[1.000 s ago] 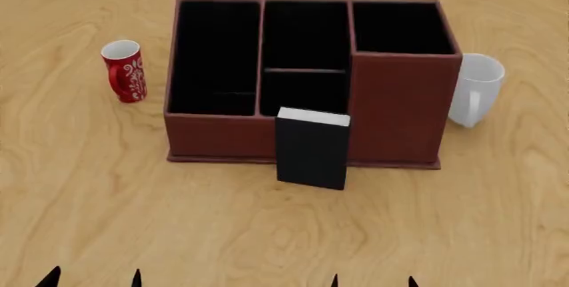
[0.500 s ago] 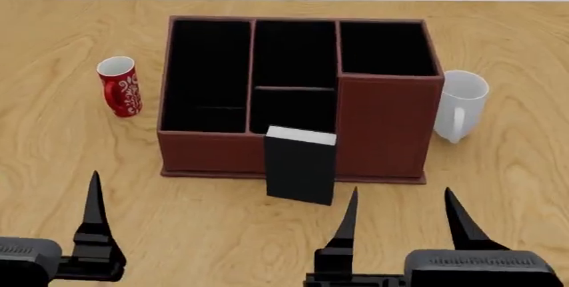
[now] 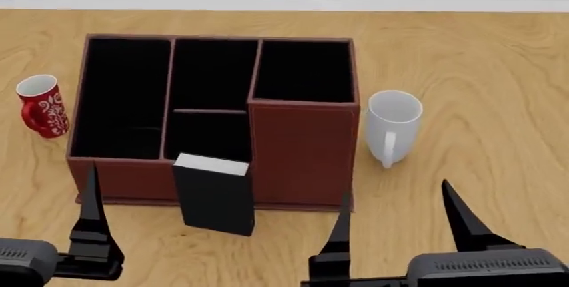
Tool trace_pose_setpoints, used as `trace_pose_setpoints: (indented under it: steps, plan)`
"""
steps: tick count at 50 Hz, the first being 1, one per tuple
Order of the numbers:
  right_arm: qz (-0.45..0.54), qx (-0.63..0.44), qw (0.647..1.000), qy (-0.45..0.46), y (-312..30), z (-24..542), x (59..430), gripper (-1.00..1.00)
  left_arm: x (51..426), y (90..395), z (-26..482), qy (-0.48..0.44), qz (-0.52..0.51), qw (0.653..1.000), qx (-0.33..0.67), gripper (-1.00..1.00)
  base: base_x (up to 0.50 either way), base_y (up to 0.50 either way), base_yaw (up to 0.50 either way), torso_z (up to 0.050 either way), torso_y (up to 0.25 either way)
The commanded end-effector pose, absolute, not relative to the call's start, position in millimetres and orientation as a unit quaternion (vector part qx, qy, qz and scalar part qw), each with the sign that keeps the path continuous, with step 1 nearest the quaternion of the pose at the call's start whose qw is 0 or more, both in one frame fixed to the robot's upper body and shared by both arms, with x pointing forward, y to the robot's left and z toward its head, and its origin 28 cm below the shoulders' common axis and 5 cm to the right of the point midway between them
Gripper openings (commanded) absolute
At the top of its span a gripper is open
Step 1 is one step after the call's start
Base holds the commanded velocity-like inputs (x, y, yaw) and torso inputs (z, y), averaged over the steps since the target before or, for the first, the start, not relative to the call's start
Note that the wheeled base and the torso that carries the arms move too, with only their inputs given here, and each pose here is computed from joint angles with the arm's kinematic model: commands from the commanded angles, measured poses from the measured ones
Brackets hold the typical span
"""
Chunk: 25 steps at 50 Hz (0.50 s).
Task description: Pick up the book and place it in the right compartment of the caddy.
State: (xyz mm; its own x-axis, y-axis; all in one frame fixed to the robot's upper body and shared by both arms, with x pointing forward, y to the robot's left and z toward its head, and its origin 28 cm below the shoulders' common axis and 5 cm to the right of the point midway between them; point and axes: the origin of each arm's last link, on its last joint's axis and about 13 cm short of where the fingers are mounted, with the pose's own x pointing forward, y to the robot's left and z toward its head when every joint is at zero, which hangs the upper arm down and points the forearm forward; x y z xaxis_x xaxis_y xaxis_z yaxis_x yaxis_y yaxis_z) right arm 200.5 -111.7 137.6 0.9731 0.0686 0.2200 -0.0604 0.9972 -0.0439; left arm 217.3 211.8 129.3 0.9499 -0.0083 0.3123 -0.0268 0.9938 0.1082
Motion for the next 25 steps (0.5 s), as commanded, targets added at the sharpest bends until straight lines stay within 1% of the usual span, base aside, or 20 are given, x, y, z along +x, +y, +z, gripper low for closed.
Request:
trace_pose_setpoints:
  steps: [1,19,25]
  plan:
    - [0.049,-0.016,0.992,-0.111,-110.8,138.6,199.0,1.0,216.1,213.2,131.2,-0.165,0.009,0.985,0.058,1.0,0.43,-0.3,0.0,0.038,0.0]
    - [0.049,-0.033,0.991,-0.119,-108.5,140.0,199.0,1.0,218.9,214.9,133.8,-0.167,0.039,0.983,0.06,1.0,0.41,-0.33,0.0,0.0,0.0]
    - [0.029,-0.028,0.994,-0.106,-109.7,139.1,201.4,1.0,217.2,213.9,133.7,-0.178,0.035,0.981,0.076,1.0,0.41,-0.33,0.0,0.0,0.0]
